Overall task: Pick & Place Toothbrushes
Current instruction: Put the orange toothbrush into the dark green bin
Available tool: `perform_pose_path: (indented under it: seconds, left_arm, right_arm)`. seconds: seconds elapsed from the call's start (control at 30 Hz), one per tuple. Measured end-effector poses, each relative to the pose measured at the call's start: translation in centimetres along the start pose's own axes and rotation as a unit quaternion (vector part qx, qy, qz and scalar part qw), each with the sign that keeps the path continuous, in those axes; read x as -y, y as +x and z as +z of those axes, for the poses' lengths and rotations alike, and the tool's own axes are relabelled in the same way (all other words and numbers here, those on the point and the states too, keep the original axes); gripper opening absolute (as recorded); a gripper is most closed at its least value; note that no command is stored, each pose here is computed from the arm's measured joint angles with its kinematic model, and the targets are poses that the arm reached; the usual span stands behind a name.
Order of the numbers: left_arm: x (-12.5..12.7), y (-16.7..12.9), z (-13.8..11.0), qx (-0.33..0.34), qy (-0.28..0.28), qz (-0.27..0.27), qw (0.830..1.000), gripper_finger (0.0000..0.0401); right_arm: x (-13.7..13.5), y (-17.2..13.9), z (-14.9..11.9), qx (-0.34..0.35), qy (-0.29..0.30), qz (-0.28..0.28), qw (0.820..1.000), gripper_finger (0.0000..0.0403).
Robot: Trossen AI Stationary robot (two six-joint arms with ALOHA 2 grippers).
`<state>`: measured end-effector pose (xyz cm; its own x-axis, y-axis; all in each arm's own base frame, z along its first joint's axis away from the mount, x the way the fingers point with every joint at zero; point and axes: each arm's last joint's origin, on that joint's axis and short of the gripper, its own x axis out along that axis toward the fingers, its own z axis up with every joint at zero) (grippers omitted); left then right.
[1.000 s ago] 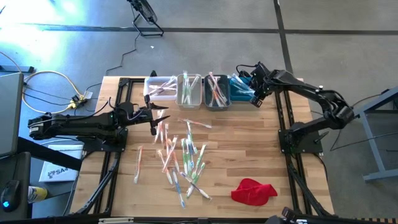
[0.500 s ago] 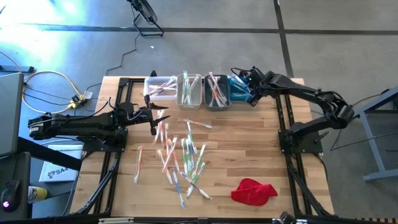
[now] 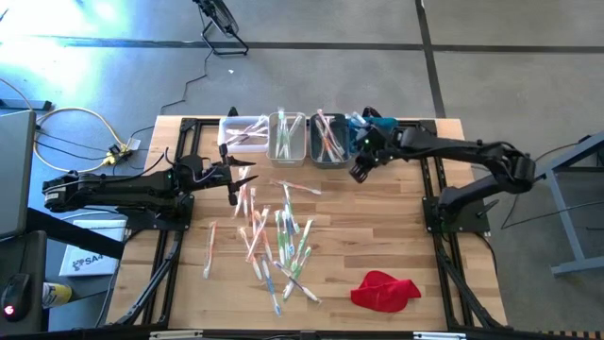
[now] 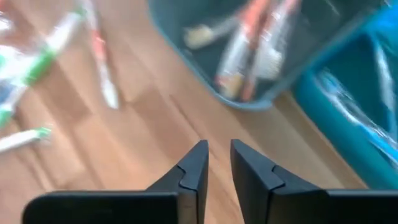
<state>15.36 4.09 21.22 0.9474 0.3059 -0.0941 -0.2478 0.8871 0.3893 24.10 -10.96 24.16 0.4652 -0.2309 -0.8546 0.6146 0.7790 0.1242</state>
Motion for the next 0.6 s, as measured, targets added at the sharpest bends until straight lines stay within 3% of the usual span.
perform_pose_path:
  seconds: [0.4, 0.6]
  left_arm:
    - [0.0, 0.0, 0.0, 0.000, 0.000, 0.000, 1.000, 0.0171]
    - [0.0, 0.0, 0.0, 0.000, 0.000, 0.000, 1.000, 0.0171]
  right_arm:
    - [-5.2, -0.5, 0.1, 0.078, -0.038, 0.077, 0.993, 0.0020]
    - [-6.7, -0.9, 0.4, 0.127, -0.109, 0.102, 0.981, 0.0012]
